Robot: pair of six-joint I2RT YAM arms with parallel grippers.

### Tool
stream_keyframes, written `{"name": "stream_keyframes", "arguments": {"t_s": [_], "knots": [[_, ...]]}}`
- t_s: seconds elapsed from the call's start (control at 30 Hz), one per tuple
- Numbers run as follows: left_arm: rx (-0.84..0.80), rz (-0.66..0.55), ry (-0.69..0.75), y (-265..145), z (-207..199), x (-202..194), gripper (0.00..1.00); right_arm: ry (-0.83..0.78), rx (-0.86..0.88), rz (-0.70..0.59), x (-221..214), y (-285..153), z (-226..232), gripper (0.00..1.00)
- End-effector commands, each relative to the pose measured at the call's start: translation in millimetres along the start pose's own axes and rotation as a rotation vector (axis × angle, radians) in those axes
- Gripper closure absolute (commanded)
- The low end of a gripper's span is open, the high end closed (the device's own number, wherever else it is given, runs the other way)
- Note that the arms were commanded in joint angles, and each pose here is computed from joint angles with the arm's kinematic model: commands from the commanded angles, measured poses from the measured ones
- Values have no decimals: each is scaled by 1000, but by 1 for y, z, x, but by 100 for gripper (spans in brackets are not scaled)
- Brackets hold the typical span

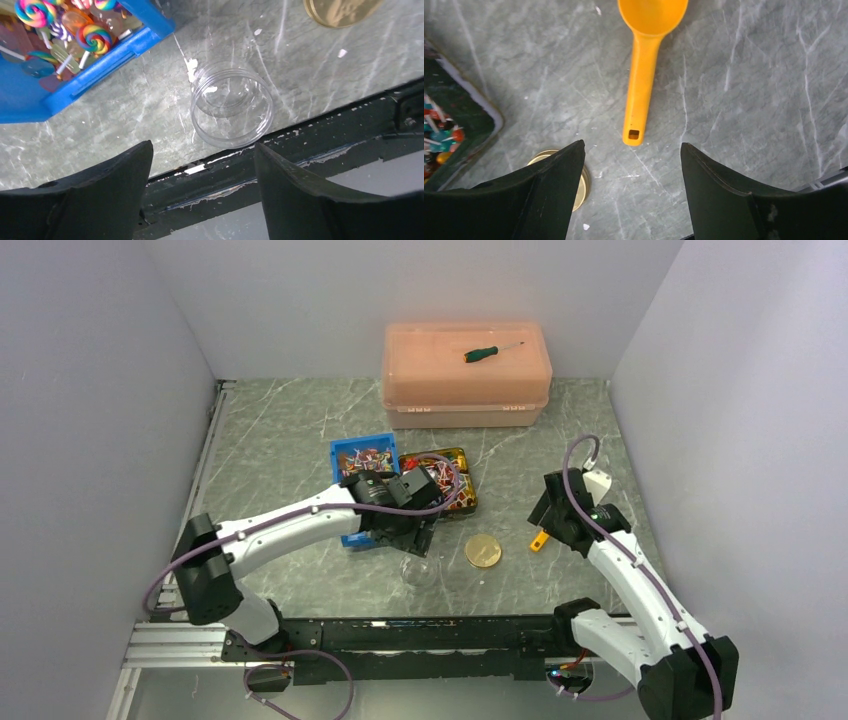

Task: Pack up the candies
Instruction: Place the packing bottle at the center of the board, then pick up the spatula from the center of the board.

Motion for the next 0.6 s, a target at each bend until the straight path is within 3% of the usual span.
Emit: {"name": "stream_keyframes", "arguments": {"t_s": [0.0,0.17,0.57], "knots": [[-75,-142,39,-36,-2,19,16,26,-7,26,-7,19,-1,27],[-119,-258,106,-58,4,26,1,65,-17,25,-13,33,-4,27],[-80,-442,232,-83,36,32,1,110,-23,-32,-6,63,0,29]]}}
Point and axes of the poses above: each gripper's point midway between its finger pads, its own y axis out along the fingers, its own z axis along the line the jaws close on, x = y × z, the point moved 2 cm from there along -y, back along the fingers, and after that the axes turned 1 degree about y, right-handed, at the moved point
